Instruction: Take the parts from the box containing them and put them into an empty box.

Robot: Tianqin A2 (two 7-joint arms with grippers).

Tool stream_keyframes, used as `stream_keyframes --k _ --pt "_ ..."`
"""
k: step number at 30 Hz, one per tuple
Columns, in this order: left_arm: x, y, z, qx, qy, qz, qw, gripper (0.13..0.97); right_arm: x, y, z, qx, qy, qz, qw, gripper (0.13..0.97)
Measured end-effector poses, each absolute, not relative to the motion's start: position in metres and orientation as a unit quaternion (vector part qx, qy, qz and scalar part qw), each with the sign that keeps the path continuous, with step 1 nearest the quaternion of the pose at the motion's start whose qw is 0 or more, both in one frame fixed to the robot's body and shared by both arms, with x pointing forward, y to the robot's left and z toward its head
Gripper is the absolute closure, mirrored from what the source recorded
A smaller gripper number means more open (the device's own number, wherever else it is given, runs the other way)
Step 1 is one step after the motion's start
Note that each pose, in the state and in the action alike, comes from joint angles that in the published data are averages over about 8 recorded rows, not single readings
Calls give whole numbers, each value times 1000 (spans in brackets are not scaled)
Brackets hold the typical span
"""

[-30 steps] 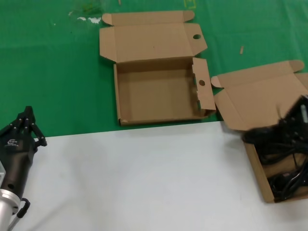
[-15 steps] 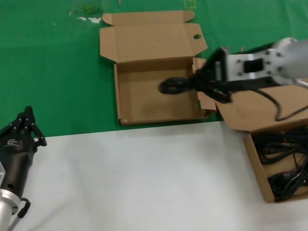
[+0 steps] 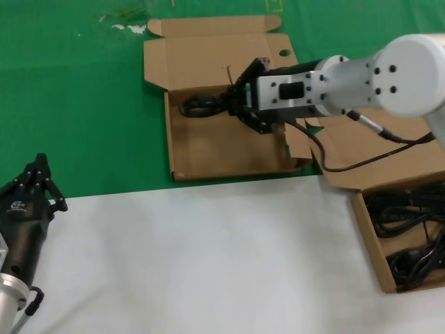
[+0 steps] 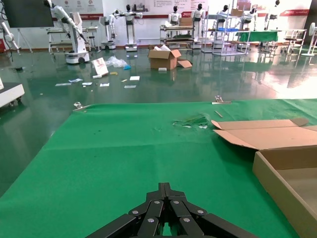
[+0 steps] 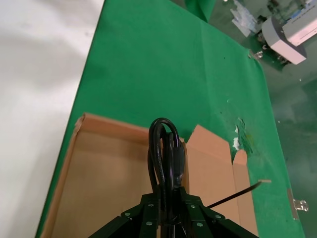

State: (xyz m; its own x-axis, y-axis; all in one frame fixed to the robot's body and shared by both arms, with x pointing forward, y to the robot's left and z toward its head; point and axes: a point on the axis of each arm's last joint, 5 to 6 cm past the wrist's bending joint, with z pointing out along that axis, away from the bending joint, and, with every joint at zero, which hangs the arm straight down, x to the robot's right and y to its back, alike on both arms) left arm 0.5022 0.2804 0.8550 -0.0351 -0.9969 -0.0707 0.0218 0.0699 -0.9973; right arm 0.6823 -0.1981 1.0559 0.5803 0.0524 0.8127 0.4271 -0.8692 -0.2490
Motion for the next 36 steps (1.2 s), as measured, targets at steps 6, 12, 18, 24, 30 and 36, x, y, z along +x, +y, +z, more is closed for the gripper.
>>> stream_keyframes --k 6,12,18,24,30,36 --pt "502 280 855 -468 521 -496 513 957 691 -188 1044 -860 -135 -441 221 883" --pt "502 280 855 -468 521 -496 513 957 692 -187 1039 -859 -134 -443 219 853" --pt "502 280 855 -468 521 -496 513 957 681 -195 1040 -856 -117 -446 234 778" --pt "502 280 855 -468 521 -496 513 957 653 -208 1035 -847 -81 -449 271 682" --pt "502 280 855 -468 521 -496 513 957 616 -218 1024 -841 -49 -445 303 572" --pt "502 280 855 -468 521 -496 513 948 604 -220 1021 -839 -39 -443 313 416"
